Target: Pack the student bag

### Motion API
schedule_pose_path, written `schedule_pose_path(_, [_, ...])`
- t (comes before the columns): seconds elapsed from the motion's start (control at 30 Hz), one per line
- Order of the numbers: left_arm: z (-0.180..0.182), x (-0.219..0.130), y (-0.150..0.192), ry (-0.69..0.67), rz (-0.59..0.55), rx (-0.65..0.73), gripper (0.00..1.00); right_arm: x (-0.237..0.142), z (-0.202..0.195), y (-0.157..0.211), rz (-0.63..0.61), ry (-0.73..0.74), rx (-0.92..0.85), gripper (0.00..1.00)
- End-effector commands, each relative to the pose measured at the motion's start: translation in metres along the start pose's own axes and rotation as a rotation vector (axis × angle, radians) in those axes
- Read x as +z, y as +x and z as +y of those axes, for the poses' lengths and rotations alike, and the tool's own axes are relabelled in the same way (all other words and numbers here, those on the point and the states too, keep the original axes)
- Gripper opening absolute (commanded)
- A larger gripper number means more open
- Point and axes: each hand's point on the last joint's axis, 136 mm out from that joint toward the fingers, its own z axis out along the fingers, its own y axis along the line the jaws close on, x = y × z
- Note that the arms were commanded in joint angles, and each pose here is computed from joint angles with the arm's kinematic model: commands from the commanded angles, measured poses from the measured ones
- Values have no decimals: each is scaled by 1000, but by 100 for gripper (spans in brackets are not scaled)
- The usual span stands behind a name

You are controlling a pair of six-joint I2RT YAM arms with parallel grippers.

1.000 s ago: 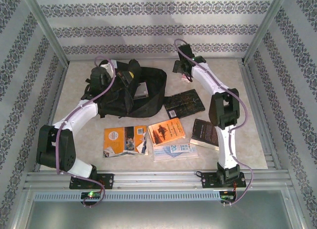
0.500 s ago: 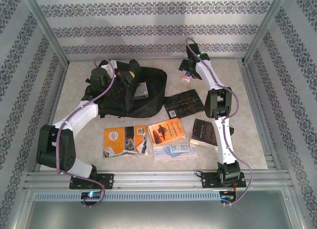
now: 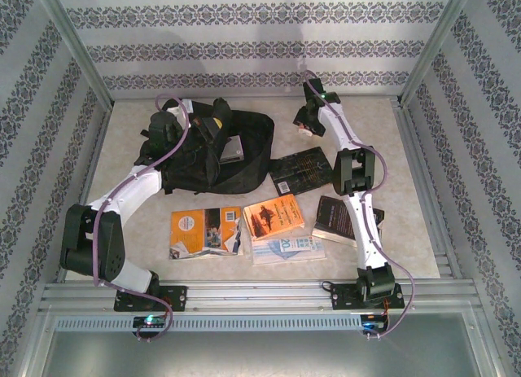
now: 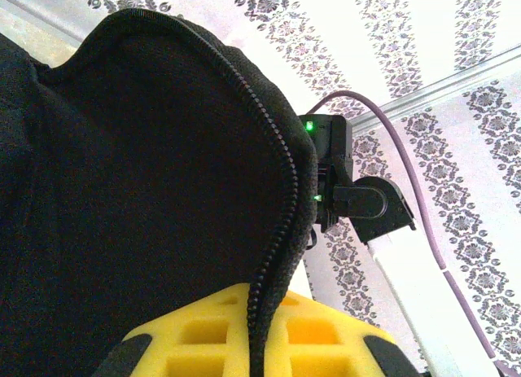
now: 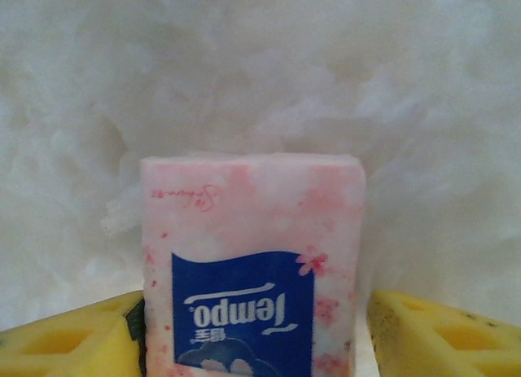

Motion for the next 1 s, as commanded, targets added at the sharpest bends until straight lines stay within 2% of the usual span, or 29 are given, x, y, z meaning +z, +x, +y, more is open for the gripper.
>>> schedule_pose_path(0.0, [-14, 1, -2, 59, -1, 32, 0, -7, -7, 4, 10, 33, -6, 60])
schedule_pose_path(0.2, [-13, 1, -1, 49, 2, 41, 0, -37, -7, -7, -43, 46, -64, 53])
schedule_pose_path(0.37, [-19, 0, -2, 52, 20, 77, 0, -80, -9, -12, -100, 64, -132, 52])
schedule_pose_path(0.5, [-36, -5, -8, 41, 44, 160, 0, -124, -1, -8, -164, 7, -170, 46])
schedule_pose_path(0.73, [-77, -32, -30, 26, -5, 248, 0, -205, 12, 24, -292, -91, -235, 44])
schedule_pose_path(0.97, [-103, -56, -43, -3, -36, 320, 0, -270, 20, 69, -354, -221, -299, 44])
